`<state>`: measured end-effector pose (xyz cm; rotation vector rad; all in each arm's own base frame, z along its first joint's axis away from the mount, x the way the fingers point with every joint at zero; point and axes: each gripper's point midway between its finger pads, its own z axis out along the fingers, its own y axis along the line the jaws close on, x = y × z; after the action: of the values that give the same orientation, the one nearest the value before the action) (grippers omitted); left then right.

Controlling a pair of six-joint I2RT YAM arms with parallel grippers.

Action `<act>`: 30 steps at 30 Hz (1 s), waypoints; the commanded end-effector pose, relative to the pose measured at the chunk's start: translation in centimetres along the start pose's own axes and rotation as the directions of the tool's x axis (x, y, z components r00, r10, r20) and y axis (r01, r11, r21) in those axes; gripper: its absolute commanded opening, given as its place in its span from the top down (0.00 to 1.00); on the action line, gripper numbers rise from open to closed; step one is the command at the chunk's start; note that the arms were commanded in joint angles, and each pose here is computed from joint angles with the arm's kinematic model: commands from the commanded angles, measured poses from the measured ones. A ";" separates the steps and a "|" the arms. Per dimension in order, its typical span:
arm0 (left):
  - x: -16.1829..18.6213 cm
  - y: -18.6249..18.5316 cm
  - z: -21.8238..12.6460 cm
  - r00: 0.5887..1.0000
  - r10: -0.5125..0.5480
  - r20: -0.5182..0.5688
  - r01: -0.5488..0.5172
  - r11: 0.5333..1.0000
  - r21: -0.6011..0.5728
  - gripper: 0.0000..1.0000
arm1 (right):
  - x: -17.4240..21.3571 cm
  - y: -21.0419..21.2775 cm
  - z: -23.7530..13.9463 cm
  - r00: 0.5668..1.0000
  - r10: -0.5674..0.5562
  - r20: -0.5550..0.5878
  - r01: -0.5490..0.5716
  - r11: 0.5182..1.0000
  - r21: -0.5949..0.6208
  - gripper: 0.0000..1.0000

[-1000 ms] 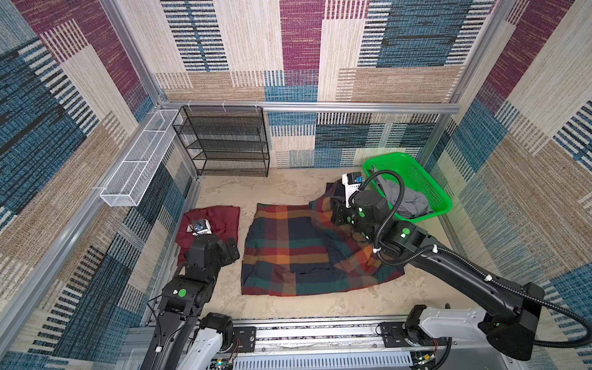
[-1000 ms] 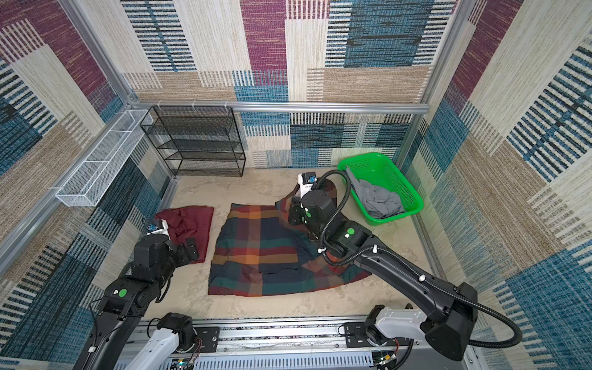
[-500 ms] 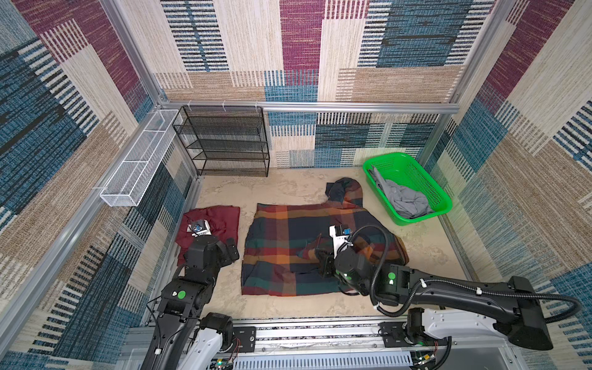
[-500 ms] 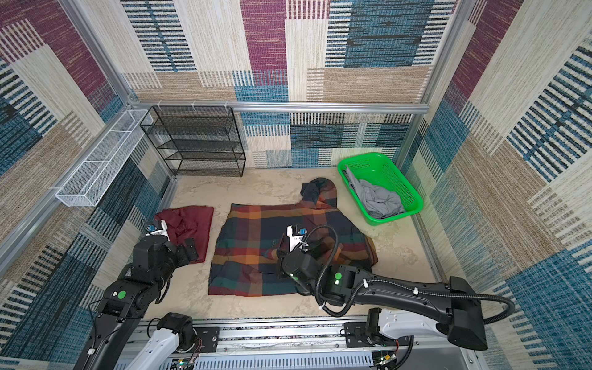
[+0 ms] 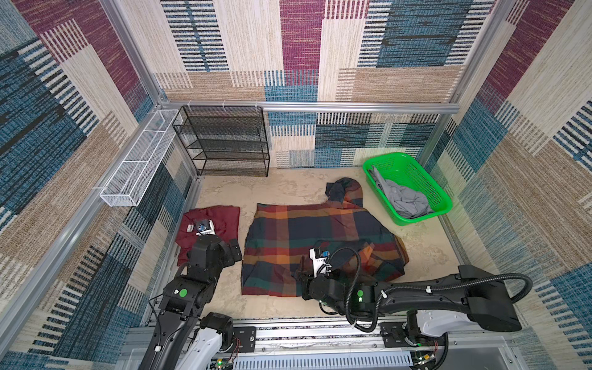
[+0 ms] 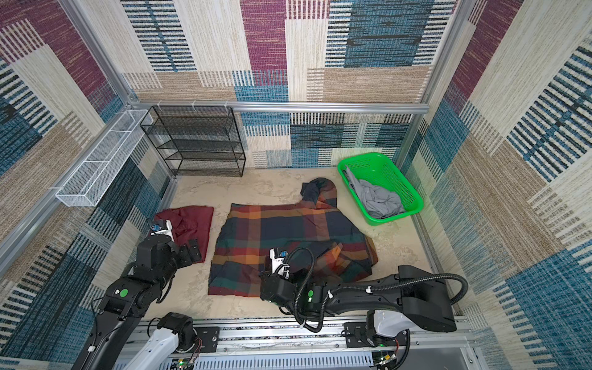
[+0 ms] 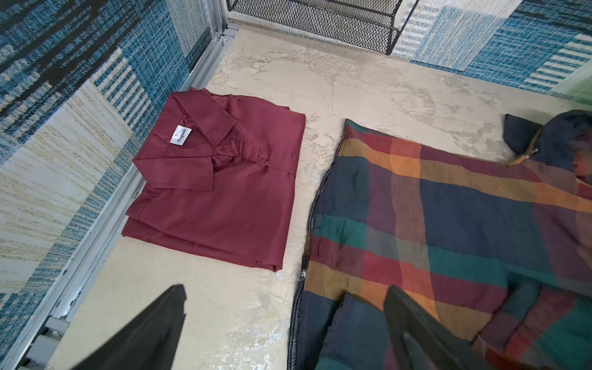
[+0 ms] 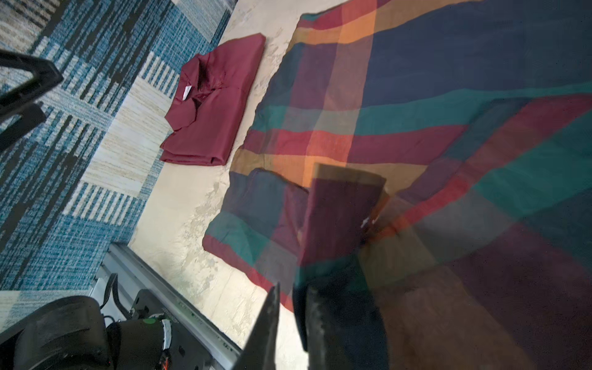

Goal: Fold and stack the long sleeve shirts

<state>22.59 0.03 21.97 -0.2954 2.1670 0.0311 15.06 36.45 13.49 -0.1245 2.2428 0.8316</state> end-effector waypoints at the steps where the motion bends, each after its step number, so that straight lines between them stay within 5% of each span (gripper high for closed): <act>1: 0.1 -1.1 -0.3 1.000 0.013 0.002 -0.014 0.998 0.069 0.00 | 0.8 2.5 -0.1 0.999 0.022 -0.029 -0.025 0.994 -0.110 0.64; 7: 1.9 -5.4 -0.3 0.991 -0.054 -0.126 0.089 0.952 0.293 0.01 | 1.2 3.2 -1.4 0.999 -0.006 -0.051 -0.002 0.987 -0.158 0.39; 13: 6.0 -8.6 1.5 0.921 -0.105 -0.374 0.247 0.902 0.354 0.06 | 0.9 3.5 -3.9 0.998 -0.039 -0.058 0.022 0.965 -0.262 0.32; 22: 8.0 -10.3 1.4 0.884 -0.117 -0.453 0.297 0.888 0.351 0.14 | 2.2 1.8 -5.8 0.992 -0.083 -0.099 0.048 0.947 -0.317 0.30; 30: 10.6 -12.9 0.5 0.840 -0.121 -0.529 0.344 0.872 0.348 0.13 | -3.7 -3.5 -9.0 0.996 -0.009 0.088 0.016 0.997 -0.079 0.22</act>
<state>19.59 -13.84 14.09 -0.2543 2.5661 -0.7121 11.41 30.86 19.25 -0.2454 2.1236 1.0859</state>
